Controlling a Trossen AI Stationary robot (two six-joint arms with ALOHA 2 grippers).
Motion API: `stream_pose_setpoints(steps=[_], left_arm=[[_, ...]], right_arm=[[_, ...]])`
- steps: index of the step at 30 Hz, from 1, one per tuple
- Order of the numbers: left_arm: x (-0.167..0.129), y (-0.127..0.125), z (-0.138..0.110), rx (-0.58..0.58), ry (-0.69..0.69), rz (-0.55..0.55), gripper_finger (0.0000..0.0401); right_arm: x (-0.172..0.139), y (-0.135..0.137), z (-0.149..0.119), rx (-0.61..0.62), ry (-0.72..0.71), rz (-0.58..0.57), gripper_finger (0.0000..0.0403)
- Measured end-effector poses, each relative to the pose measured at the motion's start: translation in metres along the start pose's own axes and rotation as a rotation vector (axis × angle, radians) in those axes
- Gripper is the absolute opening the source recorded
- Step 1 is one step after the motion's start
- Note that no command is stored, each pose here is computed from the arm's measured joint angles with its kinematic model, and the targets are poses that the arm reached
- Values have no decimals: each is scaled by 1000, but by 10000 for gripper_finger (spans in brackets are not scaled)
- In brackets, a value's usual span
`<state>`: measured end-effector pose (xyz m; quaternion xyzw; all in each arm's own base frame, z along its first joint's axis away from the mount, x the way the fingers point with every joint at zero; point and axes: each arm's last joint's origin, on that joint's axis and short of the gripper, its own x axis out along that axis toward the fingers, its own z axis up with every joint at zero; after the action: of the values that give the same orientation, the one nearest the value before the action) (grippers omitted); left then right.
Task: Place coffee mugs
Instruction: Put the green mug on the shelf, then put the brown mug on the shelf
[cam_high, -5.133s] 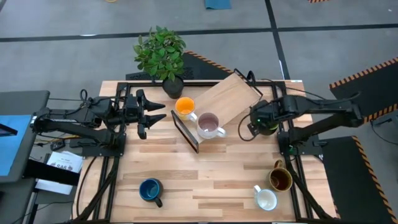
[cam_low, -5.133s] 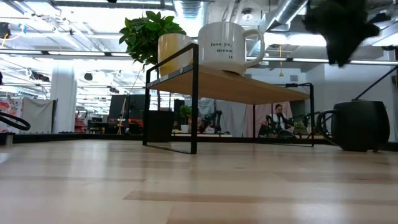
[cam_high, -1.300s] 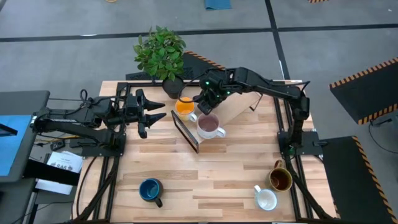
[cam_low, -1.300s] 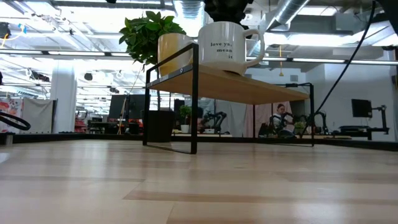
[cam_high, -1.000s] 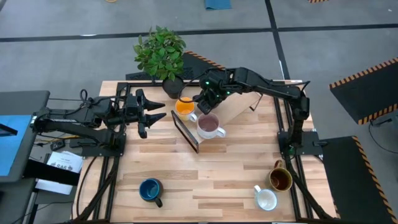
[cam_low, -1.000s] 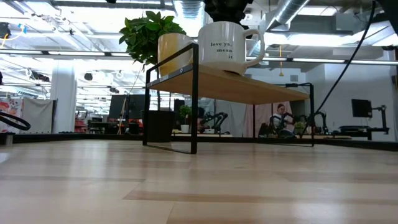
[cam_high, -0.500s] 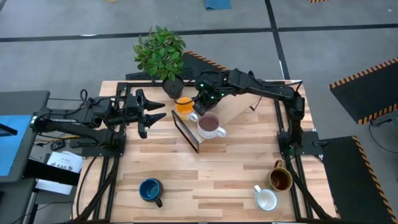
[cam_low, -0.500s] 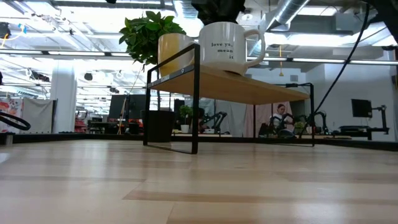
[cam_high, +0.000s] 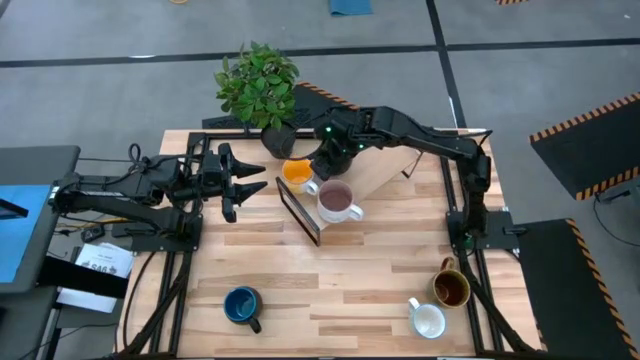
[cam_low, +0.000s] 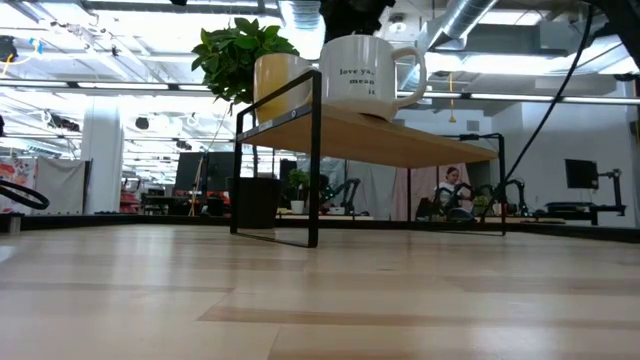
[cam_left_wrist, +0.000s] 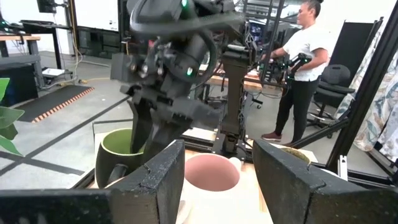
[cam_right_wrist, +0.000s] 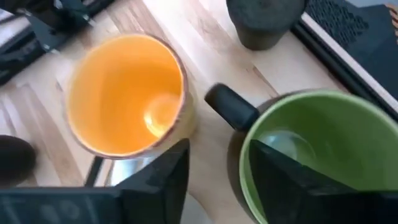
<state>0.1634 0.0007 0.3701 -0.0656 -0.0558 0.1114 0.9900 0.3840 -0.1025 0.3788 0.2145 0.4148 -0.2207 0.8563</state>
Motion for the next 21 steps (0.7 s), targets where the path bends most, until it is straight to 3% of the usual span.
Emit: stream_pose_setpoints(steps=[4, 9, 14, 21], left_arm=[[0, 0, 0, 0, 0, 0, 173], [0, 0, 0, 0, 0, 0, 173], [0, 0, 0, 0, 0, -6, 173], [0, 0, 0, -15, 1, -6, 173]], right_arm=[[-13, -2, 4, -36, -8, -1, 225], [-41, -6, -2, -117, 46, -21, 229], [-74, -9, -25, -181, 151, -68, 223], [-123, -3, -76, -163, 135, -74, 221]])
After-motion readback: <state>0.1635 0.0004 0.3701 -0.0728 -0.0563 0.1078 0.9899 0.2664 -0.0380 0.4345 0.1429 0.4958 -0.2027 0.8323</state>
